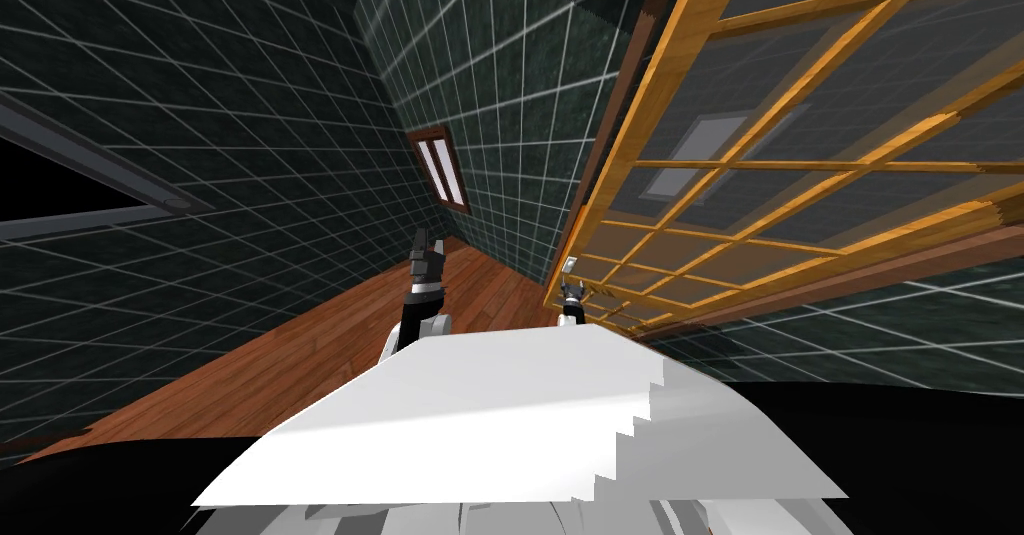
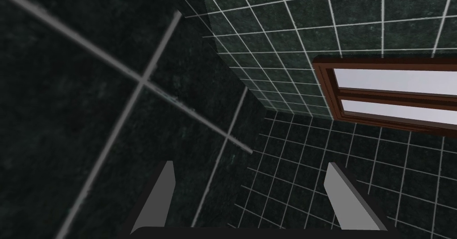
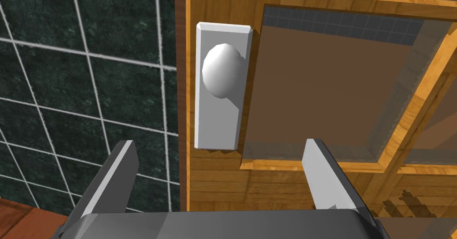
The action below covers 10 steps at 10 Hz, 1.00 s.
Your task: Pull the door open
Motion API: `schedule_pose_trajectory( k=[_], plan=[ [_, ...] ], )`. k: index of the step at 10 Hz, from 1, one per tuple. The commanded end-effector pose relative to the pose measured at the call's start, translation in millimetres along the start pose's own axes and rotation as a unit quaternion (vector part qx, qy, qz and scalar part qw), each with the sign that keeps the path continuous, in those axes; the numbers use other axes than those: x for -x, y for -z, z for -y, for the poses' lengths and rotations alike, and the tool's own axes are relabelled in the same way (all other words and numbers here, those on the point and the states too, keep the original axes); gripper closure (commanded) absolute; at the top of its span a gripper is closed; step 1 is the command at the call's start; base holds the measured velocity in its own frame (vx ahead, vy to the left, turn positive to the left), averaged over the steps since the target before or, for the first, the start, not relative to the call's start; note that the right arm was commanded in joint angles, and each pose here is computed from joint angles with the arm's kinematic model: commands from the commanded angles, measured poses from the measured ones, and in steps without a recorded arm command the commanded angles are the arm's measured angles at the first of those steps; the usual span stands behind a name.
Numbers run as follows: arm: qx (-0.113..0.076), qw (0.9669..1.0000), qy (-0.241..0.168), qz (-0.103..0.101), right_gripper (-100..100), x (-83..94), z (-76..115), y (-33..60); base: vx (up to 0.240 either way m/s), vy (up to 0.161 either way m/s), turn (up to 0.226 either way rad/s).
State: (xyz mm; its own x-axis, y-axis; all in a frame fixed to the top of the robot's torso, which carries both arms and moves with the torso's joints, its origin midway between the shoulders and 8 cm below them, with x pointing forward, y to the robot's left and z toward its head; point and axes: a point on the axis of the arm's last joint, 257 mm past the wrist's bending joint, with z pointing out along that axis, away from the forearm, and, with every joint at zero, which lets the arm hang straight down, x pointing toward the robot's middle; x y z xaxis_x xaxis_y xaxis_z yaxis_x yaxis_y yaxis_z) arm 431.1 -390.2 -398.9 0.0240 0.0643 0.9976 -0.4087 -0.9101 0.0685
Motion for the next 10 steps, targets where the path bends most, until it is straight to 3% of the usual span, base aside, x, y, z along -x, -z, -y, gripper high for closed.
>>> schedule_pose_trajectory(
  k=[1, 3, 9, 10],
  plan=[
    [0.001, 0.9998, -0.022, 0.001, -100, 0.6, 1.2, -0.1, -0.048, -0.008, 0.022],
    [0.002, 0.9997, -0.026, 0.002, -100, 0.5, 1.5, -0.3, -0.029, -0.007, 0.017],
    [0.029, 0.9992, -0.029, 0.002, -100, 7.8, -81.3, 4.0, 0.202, -0.021, 0.091],
    [0.029, 0.9991, -0.030, -0.001, -100, 4.7, -80.4, 2.4, 0.144, 0.008, 0.013]
  ],
)
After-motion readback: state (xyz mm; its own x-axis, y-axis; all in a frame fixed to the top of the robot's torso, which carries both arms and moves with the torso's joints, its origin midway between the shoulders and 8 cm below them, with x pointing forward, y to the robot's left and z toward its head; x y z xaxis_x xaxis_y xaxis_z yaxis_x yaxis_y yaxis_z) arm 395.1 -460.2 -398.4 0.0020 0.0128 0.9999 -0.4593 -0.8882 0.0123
